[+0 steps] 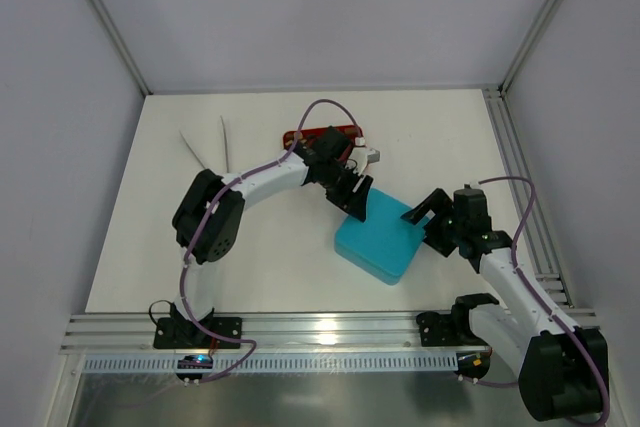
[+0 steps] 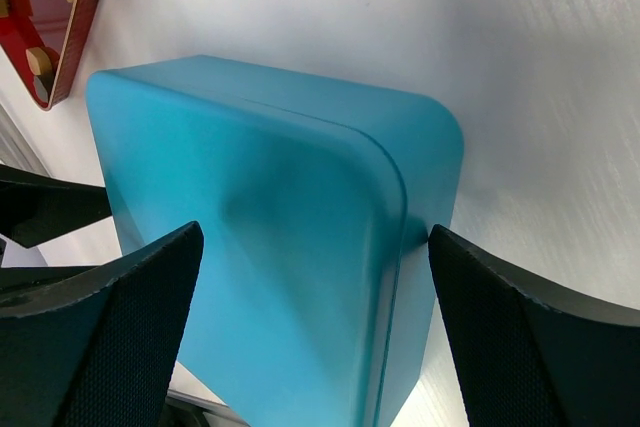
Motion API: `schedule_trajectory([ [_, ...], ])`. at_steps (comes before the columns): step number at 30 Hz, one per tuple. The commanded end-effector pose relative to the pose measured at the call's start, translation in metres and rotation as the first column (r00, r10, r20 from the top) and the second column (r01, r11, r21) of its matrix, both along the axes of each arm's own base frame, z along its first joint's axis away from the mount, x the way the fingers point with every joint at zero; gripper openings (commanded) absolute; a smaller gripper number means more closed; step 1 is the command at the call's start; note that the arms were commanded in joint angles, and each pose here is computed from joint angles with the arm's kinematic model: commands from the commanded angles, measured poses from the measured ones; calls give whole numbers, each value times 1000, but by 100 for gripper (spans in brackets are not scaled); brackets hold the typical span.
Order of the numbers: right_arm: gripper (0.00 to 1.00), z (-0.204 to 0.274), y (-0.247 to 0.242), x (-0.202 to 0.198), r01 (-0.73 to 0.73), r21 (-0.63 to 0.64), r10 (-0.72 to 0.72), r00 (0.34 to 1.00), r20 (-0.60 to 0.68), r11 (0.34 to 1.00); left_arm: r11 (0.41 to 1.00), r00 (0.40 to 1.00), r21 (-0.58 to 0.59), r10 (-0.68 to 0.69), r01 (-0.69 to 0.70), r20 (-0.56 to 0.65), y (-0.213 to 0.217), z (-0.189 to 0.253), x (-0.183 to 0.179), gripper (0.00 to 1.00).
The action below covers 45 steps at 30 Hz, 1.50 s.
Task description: Pack the chocolate
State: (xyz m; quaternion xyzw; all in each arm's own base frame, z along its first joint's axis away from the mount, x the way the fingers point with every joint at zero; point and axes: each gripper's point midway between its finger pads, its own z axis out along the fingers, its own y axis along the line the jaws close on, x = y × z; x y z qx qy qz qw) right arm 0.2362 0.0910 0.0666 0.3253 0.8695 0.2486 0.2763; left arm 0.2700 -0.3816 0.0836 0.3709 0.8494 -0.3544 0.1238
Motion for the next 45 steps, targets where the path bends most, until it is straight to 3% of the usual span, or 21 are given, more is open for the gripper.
schedule_trajectory([
  [1,93,21,1,15,-8,-10,9,995,97,1000,999,999,-26,-46,47,17,-5,16,-2,58],
  [27,93,4,10,-26,-79,10,78,995,57,997,999,1000,34,11,-11,-11,10,4,-4,55],
  [45,89,-18,26,-59,-131,41,131,991,5,991,992,988,72,115,-108,-101,31,-16,-27,51],
])
